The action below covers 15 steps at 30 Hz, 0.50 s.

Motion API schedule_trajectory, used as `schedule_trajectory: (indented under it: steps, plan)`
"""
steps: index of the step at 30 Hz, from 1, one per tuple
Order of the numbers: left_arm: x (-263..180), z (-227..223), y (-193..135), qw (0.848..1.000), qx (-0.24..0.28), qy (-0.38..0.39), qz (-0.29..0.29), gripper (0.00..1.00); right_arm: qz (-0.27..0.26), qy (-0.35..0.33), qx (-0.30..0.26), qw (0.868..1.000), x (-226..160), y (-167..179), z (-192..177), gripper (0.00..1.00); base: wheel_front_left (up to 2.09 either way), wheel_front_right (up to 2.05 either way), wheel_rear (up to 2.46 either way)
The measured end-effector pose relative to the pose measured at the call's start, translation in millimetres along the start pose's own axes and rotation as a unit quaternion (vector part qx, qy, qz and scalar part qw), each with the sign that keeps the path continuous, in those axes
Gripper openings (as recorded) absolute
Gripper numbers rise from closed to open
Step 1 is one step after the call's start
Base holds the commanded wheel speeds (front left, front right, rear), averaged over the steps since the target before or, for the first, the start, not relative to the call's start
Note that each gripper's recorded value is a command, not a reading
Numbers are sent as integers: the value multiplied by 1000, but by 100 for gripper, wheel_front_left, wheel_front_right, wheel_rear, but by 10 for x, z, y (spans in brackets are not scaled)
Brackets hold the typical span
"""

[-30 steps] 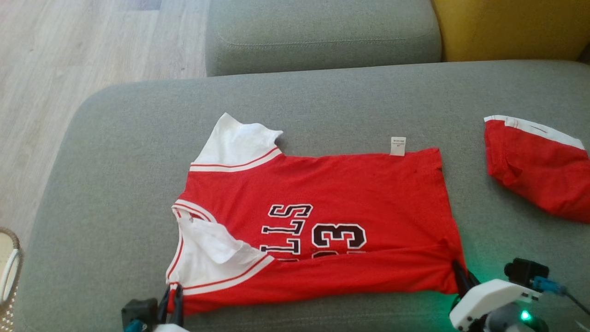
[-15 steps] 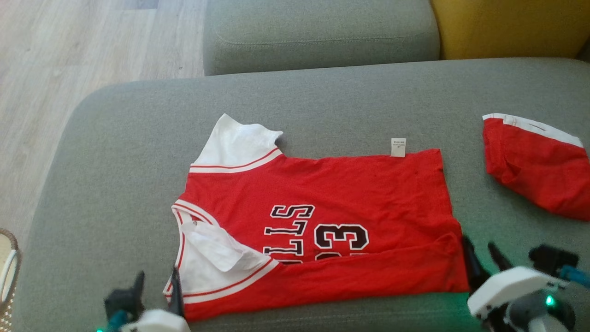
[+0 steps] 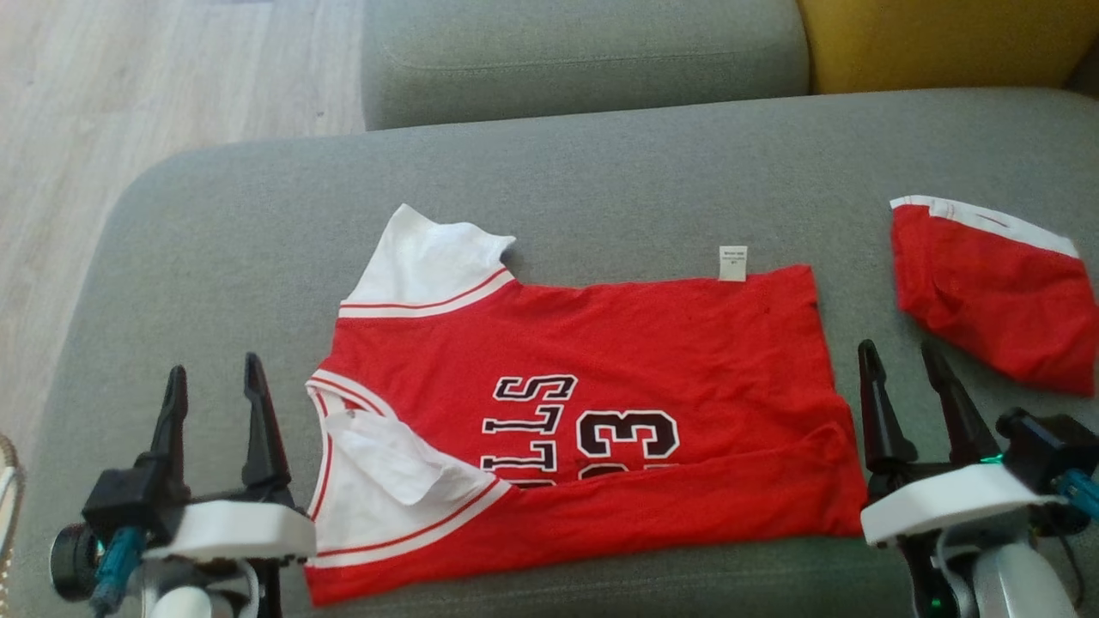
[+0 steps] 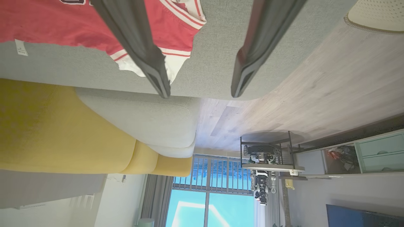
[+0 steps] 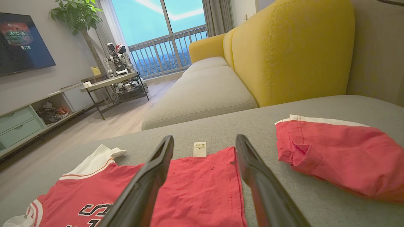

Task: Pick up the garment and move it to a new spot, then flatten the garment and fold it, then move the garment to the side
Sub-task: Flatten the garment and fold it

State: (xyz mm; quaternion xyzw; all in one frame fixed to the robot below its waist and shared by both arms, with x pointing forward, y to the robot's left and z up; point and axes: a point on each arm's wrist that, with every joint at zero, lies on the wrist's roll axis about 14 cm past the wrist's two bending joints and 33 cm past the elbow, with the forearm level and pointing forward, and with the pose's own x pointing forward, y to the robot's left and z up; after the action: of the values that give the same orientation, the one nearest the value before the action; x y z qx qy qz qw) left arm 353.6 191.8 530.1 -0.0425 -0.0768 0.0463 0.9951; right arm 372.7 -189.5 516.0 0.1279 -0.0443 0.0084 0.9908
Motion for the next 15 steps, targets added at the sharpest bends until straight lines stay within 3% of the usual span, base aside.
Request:
schedule_trajectory:
  steps: [7, 15]
  plan:
    - [102, -280, -101, 998, 31, 40, -31, 100, -4, 8, -1, 1000, -6, -24, -57, 100, 0, 0, 0]
    - [1006, -457, -312, 984, 99, 75, -129, 100, 30, -7, -30, 999, 419, 153, 41, 100, 0, 0, 0]
